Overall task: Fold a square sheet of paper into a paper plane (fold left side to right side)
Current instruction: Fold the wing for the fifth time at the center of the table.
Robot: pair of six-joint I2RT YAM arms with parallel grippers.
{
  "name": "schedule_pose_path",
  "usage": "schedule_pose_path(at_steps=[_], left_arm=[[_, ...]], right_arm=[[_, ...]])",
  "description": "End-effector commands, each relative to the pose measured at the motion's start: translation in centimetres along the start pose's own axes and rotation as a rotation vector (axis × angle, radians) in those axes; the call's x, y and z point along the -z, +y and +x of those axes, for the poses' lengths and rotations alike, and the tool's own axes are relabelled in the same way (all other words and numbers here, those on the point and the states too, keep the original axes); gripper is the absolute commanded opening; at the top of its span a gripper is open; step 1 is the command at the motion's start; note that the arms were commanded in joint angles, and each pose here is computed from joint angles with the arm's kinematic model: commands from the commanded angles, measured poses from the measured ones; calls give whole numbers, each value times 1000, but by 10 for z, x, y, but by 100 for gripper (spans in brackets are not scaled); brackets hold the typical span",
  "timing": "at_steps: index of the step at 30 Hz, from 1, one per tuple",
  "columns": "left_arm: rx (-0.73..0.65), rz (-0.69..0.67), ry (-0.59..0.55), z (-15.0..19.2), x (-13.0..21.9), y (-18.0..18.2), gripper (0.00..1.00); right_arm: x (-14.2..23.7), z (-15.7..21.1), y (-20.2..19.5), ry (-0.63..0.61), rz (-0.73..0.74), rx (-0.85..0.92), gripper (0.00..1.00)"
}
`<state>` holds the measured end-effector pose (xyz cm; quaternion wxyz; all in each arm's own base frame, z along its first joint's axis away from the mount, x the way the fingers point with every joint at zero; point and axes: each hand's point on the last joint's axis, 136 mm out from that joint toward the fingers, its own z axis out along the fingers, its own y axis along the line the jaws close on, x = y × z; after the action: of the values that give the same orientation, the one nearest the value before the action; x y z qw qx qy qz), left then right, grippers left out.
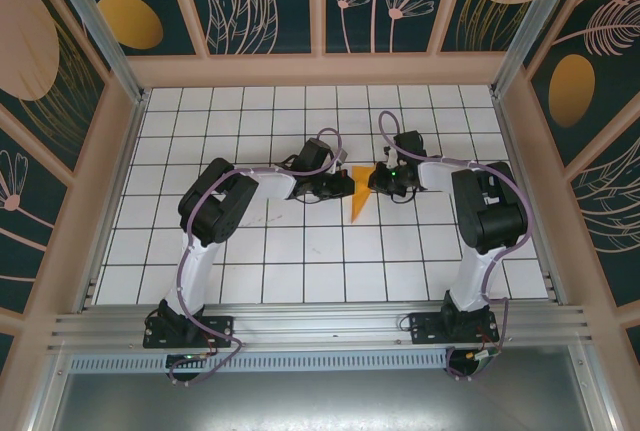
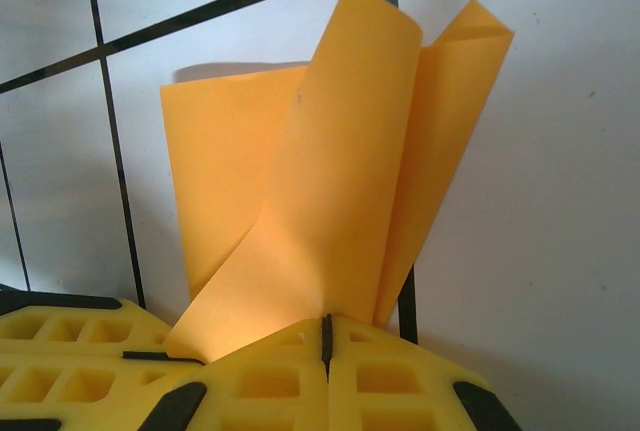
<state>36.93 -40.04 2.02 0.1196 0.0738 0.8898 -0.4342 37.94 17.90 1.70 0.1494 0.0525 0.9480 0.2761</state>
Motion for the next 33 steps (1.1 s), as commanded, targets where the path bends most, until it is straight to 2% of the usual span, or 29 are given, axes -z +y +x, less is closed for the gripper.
schedule_pose_path(at_steps=[1,5,8,12,16,20,33], left_arm=[[-9,-98,-16,-2,9,12,12],[-29,-87,-113,-28,46,-6,31],[-59,-88,-147,-33,69,-20,33],[-53,36,-108,-13,81,-46,29],[-25,199,-3,18,75,-75,29],[-23,276,70,36,62,-95,28],[9,221,137,48,20,-75,28]], right_arm=[[-10,34,-36,97,110,-39,0],[-12,35,-38,102,111,-42,0],[-14,36,-38,105,105,-45,0],[-14,35,-37,104,104,-44,0],[-14,35,-37,104,100,-43,0],[-14,35,-37,104,99,-45,0],[-14,37,-36,110,95,-44,0]])
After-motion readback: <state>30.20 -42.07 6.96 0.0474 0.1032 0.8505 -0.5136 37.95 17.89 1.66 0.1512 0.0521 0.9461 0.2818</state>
